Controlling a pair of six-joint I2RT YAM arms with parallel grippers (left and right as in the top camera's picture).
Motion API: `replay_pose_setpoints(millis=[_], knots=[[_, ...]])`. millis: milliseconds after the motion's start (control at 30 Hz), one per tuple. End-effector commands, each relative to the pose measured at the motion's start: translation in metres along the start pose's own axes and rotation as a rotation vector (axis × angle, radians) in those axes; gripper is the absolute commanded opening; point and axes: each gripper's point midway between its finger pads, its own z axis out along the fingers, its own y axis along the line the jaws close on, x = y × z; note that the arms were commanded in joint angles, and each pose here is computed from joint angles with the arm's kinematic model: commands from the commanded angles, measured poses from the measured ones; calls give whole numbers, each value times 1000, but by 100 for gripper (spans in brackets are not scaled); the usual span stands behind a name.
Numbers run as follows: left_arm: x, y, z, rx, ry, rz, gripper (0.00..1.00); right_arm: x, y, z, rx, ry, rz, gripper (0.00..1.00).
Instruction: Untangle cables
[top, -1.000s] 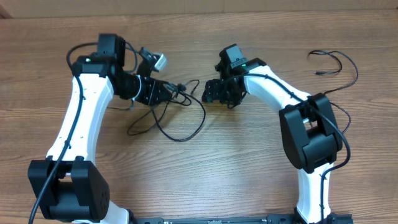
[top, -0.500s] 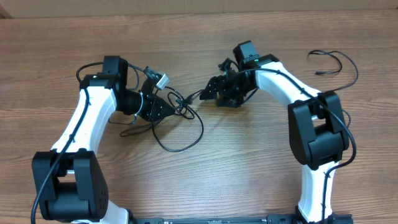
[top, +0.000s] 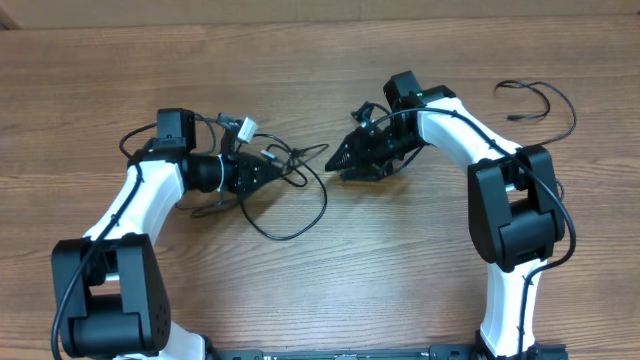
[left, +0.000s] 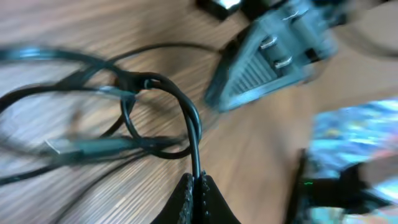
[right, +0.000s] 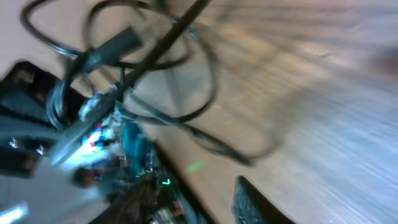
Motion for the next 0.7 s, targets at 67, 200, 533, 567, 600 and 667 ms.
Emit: replay_pose_setpoints(millis=[67,200,533,567,600,667], knots=[[-21,-51,-23,306,-149,157,4,9,52,-9,-304,29,-212,34],[-18,-51,-21,293,-143,196,4,9,69,-15,-410,27,-258,39],[-4,-51,-20,274,-121,270,4,7,96,-28,-571,46,-293,43],[-3,-51,-20,274,-121,277,4,7,97,-28,-571,52,-281,43],[-3,-51,-20,274,-121,281,4,7,98,-27,-569,60,-263,43],[-2,-51,-20,274,-122,300,4,7,98,-24,-557,78,-209,44]])
